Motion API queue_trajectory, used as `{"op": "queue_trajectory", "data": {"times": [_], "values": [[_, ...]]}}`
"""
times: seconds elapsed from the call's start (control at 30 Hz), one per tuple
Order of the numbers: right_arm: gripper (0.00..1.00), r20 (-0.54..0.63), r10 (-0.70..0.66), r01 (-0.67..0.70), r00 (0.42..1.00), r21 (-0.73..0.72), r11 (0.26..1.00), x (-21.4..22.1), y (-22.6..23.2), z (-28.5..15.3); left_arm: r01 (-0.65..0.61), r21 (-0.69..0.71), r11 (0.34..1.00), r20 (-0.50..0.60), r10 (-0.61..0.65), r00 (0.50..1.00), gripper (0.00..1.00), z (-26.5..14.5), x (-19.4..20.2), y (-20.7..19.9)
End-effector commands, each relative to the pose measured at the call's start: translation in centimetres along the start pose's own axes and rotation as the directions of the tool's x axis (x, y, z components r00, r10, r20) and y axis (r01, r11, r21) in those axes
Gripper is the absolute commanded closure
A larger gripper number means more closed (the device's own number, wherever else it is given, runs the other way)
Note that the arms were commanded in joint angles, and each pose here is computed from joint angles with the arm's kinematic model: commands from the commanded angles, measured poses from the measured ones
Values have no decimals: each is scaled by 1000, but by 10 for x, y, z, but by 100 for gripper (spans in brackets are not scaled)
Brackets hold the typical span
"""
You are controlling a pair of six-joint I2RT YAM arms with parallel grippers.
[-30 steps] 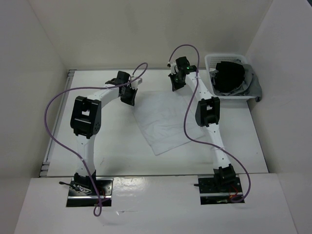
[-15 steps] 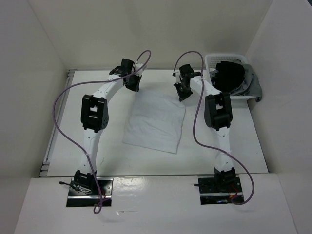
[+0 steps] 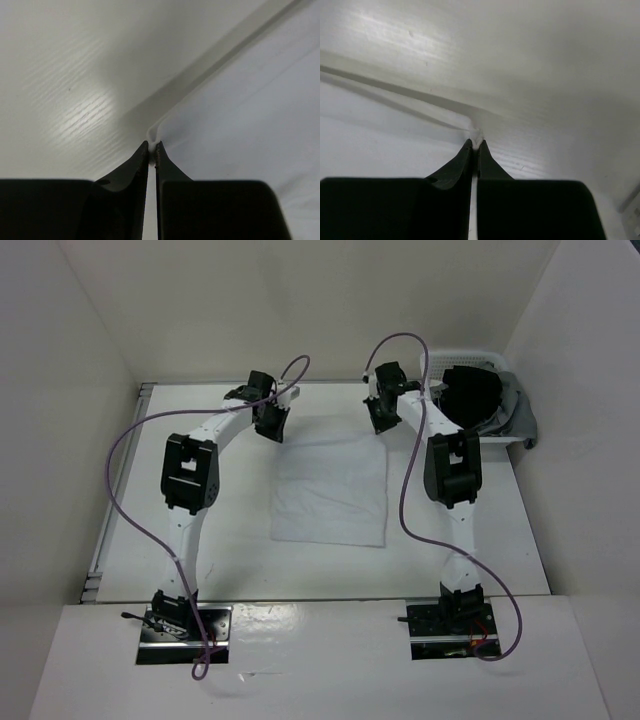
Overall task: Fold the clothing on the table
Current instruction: Fold the skirt
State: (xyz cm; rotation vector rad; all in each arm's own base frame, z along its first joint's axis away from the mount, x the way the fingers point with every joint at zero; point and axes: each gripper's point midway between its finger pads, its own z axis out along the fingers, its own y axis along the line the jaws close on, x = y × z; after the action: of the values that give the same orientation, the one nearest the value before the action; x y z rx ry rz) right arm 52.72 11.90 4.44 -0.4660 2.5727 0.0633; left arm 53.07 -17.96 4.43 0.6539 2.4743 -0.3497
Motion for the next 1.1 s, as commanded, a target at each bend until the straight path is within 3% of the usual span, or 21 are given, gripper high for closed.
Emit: {"op": "queue_trajectory", "data": {"times": [0.0, 0.17, 0.47, 0.77, 1.07], "values": [[100, 92, 26, -31, 995, 50, 998, -35, -17, -1, -6, -43, 999, 67, 9, 998, 88, -34, -13, 17], [100, 84, 26, -28, 996, 18, 999, -49, -14, 9, 34, -60, 998, 63, -30, 998, 88, -42, 3, 32], [100, 89, 2, -2, 996, -5, 1000, -58, 4, 9, 48, -90, 995, 113, -38, 993, 88, -61, -11, 42], [100, 164, -20, 15, 986, 28, 999, -77, -2, -41, 18, -103, 995, 202, 3, 979, 88, -97, -57, 41], [100, 220, -51, 31, 974, 95, 995, -81, -13, -79, -4, -112, 994, 221, 29, 975, 88, -120, -65, 37]]}}
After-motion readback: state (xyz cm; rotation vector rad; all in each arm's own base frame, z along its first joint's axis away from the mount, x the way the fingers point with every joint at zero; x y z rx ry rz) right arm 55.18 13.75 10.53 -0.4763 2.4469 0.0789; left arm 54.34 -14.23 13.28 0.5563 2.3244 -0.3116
